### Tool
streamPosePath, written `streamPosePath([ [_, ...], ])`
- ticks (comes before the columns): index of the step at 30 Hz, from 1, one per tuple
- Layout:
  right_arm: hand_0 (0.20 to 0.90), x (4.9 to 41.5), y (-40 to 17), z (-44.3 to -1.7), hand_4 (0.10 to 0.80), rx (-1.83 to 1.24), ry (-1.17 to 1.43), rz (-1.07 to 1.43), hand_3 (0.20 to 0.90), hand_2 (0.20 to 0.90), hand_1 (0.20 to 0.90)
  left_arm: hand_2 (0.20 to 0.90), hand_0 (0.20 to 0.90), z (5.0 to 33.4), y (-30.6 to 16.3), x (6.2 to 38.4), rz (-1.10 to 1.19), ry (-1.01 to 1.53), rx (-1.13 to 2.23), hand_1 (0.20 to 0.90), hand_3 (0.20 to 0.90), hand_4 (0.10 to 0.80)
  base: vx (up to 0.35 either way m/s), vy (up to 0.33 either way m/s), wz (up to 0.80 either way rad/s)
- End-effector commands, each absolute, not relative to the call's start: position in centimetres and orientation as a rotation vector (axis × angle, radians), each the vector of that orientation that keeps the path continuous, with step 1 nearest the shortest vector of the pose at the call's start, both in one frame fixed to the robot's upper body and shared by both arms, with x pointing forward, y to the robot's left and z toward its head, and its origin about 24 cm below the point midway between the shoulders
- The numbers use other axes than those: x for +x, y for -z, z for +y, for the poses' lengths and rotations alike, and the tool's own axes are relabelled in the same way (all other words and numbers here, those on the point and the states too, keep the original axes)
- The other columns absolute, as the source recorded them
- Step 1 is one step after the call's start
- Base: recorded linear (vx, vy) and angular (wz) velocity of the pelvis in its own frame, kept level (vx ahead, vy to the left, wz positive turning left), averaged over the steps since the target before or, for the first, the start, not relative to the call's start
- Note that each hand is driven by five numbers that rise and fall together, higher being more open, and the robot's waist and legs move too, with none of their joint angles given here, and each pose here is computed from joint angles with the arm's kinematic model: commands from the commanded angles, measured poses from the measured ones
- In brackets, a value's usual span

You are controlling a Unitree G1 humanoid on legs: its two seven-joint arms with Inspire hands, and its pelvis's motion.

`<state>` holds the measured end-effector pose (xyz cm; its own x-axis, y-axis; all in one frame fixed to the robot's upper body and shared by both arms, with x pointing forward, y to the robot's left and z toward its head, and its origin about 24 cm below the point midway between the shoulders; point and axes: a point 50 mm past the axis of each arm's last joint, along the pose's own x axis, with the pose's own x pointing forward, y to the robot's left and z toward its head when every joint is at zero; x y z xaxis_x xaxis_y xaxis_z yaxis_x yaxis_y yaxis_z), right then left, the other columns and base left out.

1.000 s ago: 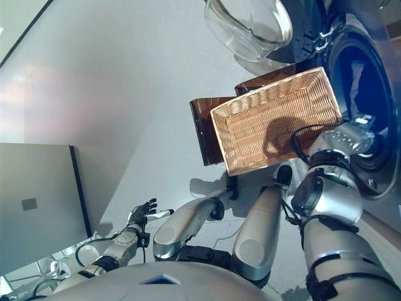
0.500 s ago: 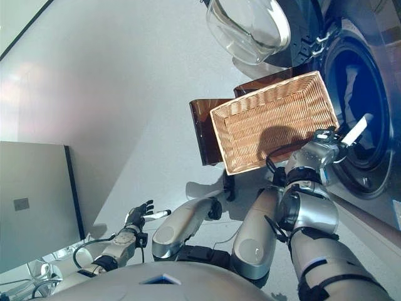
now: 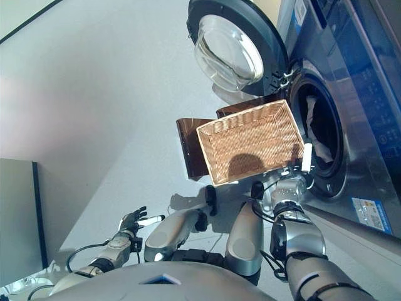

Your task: Pick up the clothes and place them into the washing machine

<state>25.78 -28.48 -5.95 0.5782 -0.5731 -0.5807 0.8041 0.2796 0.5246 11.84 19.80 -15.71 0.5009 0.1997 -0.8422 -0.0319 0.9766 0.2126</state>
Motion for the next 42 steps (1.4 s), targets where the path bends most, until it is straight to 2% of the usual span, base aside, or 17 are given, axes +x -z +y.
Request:
streamPosePath([
  [1,0.900,27.0,4.7,-28.5,0.800,0.697,0.772,0.296,0.900,0.900,0.900,0.900,0.900,23.0,15.7,10.2,1.087,-0.216,0.233,0.900,0.900,0.800,0.059,-0.060,-0.05],
  [6,0.900,26.3,6.3,-26.8,0.800,0.313,0.560,0.499,0.900,0.900,0.900,0.900,0.900,23.4,15.6,10.2,1.086,-0.215,0.231,0.900,0.900,0.800,0.035,-0.033,-0.03],
  [12,0.900,24.4,8.3,-25.3,0.800,0.113,0.443,0.623,0.900,0.900,0.900,0.900,0.900,23.8,15.7,9.6,1.115,-0.207,0.252,0.900,0.900,0.800,0.052,-0.036,0.01],
  [15,0.900,22.2,10.0,-25.2,0.800,0.098,0.440,0.705,0.900,0.900,0.900,0.900,0.900,24.2,15.8,9.0,1.141,-0.214,0.261,0.900,0.900,0.800,0.083,-0.040,0.07],
  [28,0.900,17.4,13.1,-24.1,0.800,0.074,0.395,0.881,0.900,0.900,0.900,0.900,0.900,24.7,16.2,6.7,1.223,-0.214,0.258,0.900,0.900,0.800,0.066,-0.012,0.02],
  [37,0.900,11.2,15.8,-23.3,0.800,-0.017,0.338,1.126,0.900,0.900,0.900,0.900,0.900,24.9,16.5,5.4,1.284,-0.210,0.265,0.900,0.900,0.800,0.022,0.005,0.01],
  [39,0.900,8.6,16.4,-23.4,0.800,-0.001,0.380,1.217,0.900,0.900,0.900,0.900,0.900,25.0,16.5,5.0,1.301,-0.223,0.254,0.900,0.900,0.800,0.000,0.000,0.00],
  [42,0.900,7.6,16.6,-23.3,0.800,0.024,0.399,1.242,0.900,0.900,0.900,0.900,0.900,25.0,16.5,4.9,1.304,-0.234,0.242,0.900,0.900,0.800,0.000,0.000,0.00],
])
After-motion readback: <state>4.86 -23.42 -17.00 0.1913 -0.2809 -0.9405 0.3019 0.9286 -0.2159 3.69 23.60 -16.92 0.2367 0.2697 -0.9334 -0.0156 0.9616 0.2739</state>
